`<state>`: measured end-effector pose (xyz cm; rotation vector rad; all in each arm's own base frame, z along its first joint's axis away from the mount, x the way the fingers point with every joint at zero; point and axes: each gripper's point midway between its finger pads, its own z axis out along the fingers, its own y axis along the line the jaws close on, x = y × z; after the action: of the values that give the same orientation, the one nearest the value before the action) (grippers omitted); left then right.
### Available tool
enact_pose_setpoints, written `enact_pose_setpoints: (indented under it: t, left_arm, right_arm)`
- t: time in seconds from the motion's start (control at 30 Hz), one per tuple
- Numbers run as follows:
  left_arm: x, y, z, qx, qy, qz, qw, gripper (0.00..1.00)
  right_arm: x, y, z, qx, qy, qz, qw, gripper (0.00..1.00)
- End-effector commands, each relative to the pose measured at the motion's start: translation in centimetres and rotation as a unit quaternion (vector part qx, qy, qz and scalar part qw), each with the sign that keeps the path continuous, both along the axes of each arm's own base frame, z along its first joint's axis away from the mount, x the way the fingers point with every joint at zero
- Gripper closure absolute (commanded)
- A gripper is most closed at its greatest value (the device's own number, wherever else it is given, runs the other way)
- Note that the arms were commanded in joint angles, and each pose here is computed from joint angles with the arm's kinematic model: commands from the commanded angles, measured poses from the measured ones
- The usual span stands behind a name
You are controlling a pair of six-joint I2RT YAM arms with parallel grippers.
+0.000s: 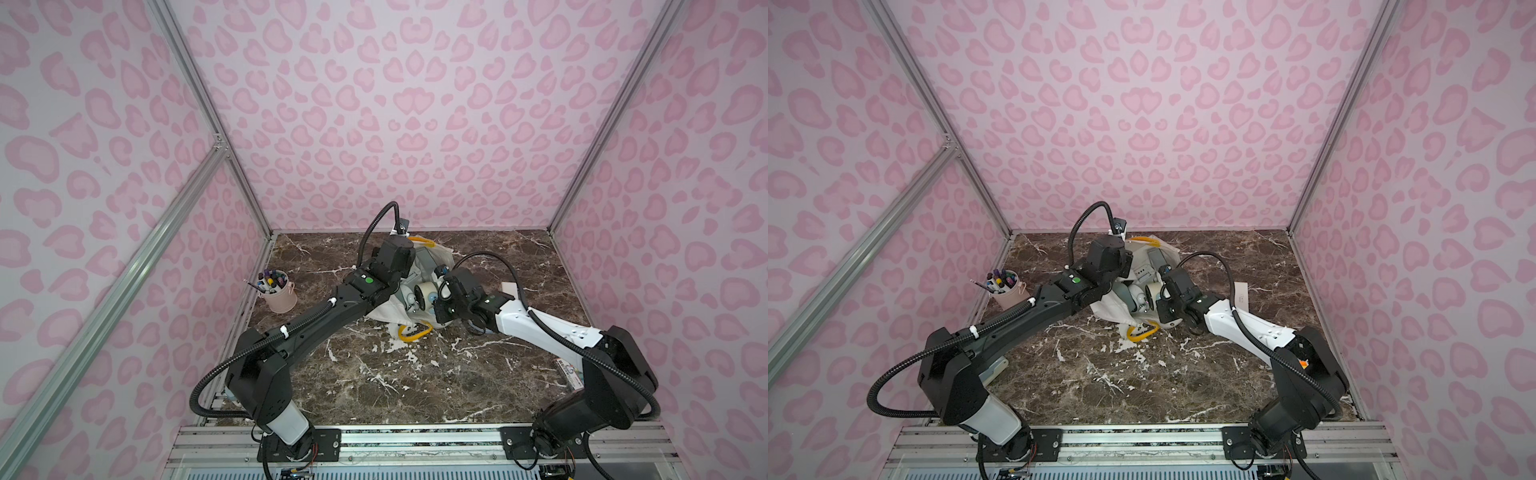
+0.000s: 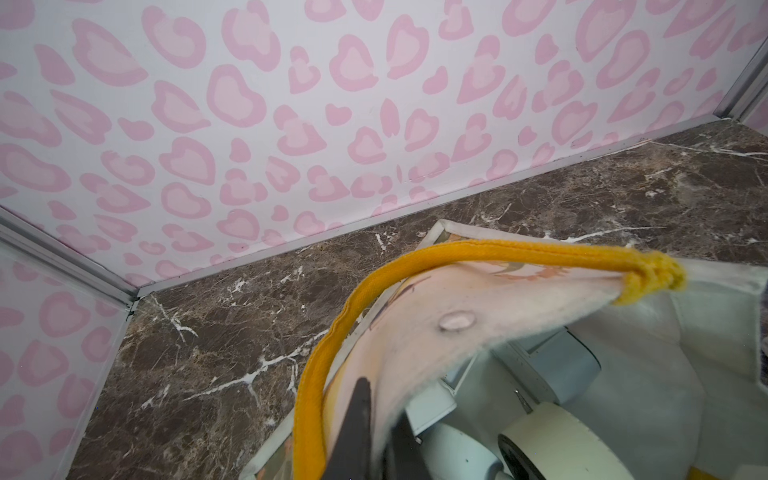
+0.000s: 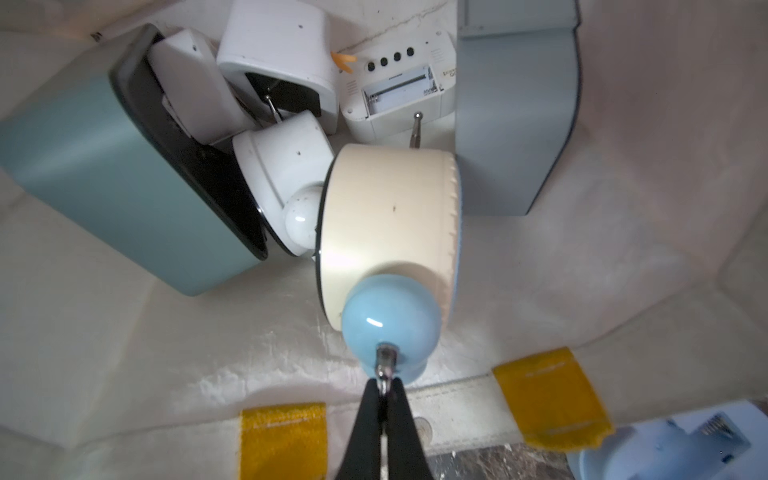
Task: Take the alarm clock out of the canvas bag
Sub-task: Pick up the alarm from the canvas bag.
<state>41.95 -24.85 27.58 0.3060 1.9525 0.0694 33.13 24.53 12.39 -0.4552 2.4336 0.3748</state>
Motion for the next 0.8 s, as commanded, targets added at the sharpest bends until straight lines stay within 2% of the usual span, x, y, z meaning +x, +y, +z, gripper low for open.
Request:
enact_pose_setpoints:
  t: [0.0,0.33,0.77]
  left_arm:
    - [0.3,0.4,0.7,-0.007,-0.010,0.016,1.000,0.97]
    - [0.5,0.8,0.5,0.003,-0.011,0.029,1.000,0.97]
    - [0.6,1.3,0.4,0.013,-0.013,0.044,0.999,0.97]
  right_arm:
    - [0.0,0.1,1.1,0.009,-0.019,0.005,1.000,1.00]
    - [-1.2,-0.9,3.6,0.024,-0.046,0.009,0.999,1.00]
    - [-3.1,-2.2,4.7,0.034,-0.063,0.021,0.997,1.00]
